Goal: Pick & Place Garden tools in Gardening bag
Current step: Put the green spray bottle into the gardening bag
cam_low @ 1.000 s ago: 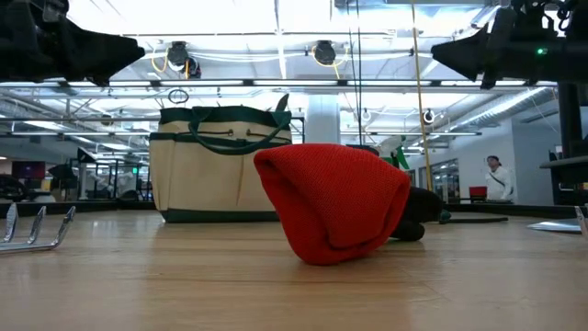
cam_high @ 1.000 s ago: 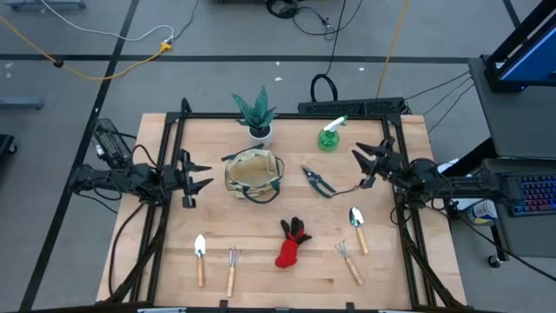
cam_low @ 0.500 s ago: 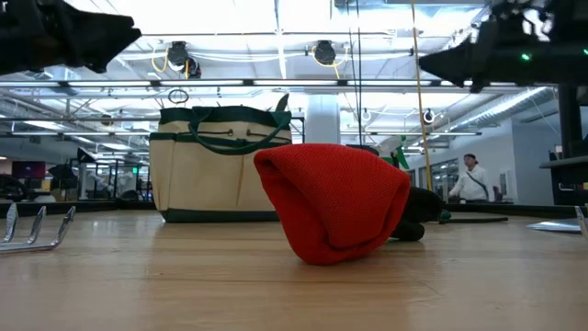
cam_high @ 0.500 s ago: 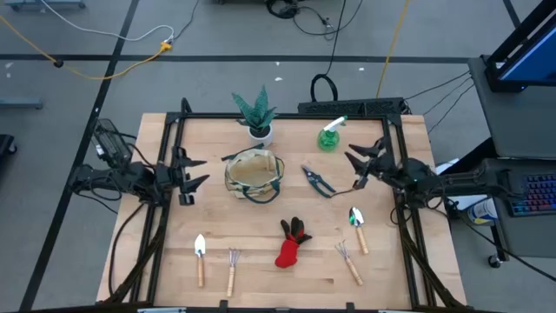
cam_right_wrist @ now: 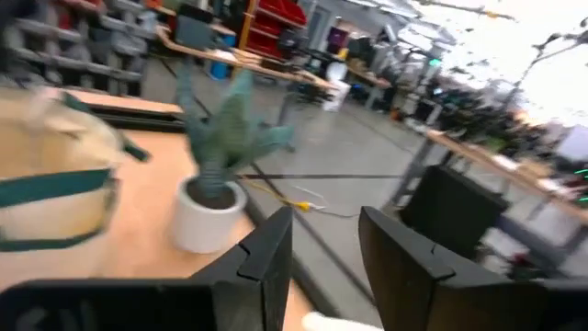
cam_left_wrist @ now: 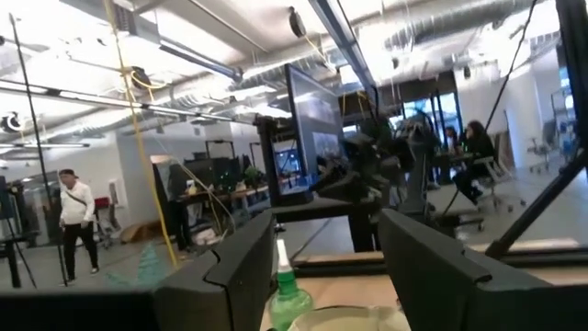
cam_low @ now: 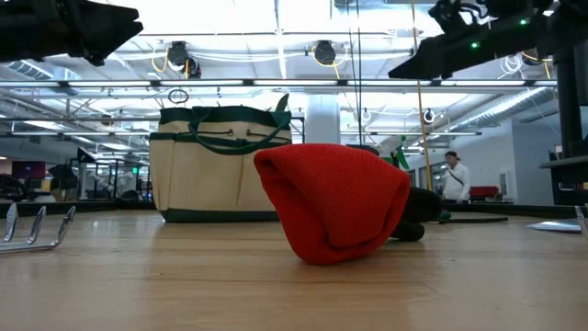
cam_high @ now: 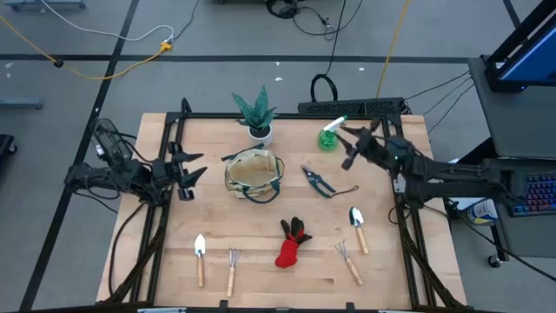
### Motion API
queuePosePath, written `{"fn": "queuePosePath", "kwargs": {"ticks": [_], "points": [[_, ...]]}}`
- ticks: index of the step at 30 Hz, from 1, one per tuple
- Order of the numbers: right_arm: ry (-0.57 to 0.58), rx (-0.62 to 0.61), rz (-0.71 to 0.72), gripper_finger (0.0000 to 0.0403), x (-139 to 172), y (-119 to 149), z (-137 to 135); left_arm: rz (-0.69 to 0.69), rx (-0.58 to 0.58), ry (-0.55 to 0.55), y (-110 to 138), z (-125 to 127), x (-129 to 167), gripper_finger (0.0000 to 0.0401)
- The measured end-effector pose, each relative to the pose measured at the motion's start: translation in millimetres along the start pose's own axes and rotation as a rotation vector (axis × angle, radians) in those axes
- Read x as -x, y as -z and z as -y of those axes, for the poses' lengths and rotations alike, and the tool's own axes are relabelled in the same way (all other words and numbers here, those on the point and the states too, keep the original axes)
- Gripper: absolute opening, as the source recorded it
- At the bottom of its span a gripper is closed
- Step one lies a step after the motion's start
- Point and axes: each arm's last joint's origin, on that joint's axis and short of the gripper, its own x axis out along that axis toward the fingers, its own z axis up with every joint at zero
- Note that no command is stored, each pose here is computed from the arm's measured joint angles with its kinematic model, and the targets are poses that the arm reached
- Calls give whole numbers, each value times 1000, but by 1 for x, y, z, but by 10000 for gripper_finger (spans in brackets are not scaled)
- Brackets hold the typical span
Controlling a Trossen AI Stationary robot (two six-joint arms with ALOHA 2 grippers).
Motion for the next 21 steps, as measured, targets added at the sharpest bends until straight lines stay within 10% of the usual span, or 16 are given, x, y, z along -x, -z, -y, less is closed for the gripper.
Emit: {"fn": "queuePosePath", "kwargs": {"ticks": [21], "points": [[-169,64,-245,126,-50,26,75,-174,-81,61,-15,11,-38,205]]}}
